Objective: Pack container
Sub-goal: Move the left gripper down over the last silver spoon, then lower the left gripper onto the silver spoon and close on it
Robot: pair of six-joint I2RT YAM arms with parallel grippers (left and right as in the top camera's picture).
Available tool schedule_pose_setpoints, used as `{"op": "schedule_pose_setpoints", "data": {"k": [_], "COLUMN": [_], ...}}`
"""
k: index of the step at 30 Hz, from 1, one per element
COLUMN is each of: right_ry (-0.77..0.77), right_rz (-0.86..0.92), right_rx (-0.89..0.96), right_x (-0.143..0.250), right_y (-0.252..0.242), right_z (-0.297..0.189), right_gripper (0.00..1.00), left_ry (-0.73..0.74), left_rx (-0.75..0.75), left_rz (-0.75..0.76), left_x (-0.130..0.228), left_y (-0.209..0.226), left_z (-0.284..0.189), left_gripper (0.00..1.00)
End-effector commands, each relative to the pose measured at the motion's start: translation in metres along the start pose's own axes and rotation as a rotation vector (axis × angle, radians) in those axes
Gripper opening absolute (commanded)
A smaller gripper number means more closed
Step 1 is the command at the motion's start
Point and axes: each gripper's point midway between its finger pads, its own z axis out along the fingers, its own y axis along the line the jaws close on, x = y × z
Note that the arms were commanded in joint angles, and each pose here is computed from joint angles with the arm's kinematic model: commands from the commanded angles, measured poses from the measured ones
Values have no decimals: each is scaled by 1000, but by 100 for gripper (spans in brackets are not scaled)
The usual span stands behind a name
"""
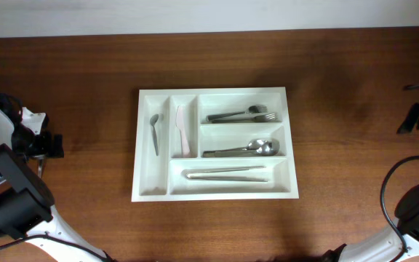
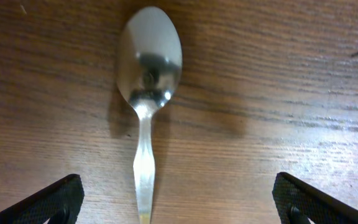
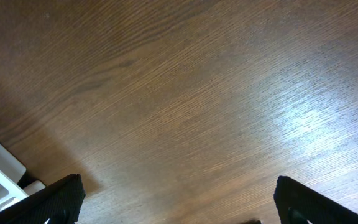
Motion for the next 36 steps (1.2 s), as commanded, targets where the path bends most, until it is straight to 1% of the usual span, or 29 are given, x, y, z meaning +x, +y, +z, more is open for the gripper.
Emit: {"op": "schedule_pose_setpoints", "data": {"k": [1, 31, 36], "right_ry": [-15, -15, -15], "right_rz": [15, 15, 15], "right_rx": [-4, -4, -4], "right_x": [1, 1, 1], "right_y": [0, 0, 0], "right_z": [-5, -5, -5], "right_gripper": [99, 99, 99], "left_ry": [-3, -15, 3], "left_rx": [3, 14, 24], "left_rz": [3, -5, -4], "left_x": [0, -4, -2], "left_y": [1, 1, -1], "left_z": [2, 8, 17], "left_gripper": [99, 99, 99]}}
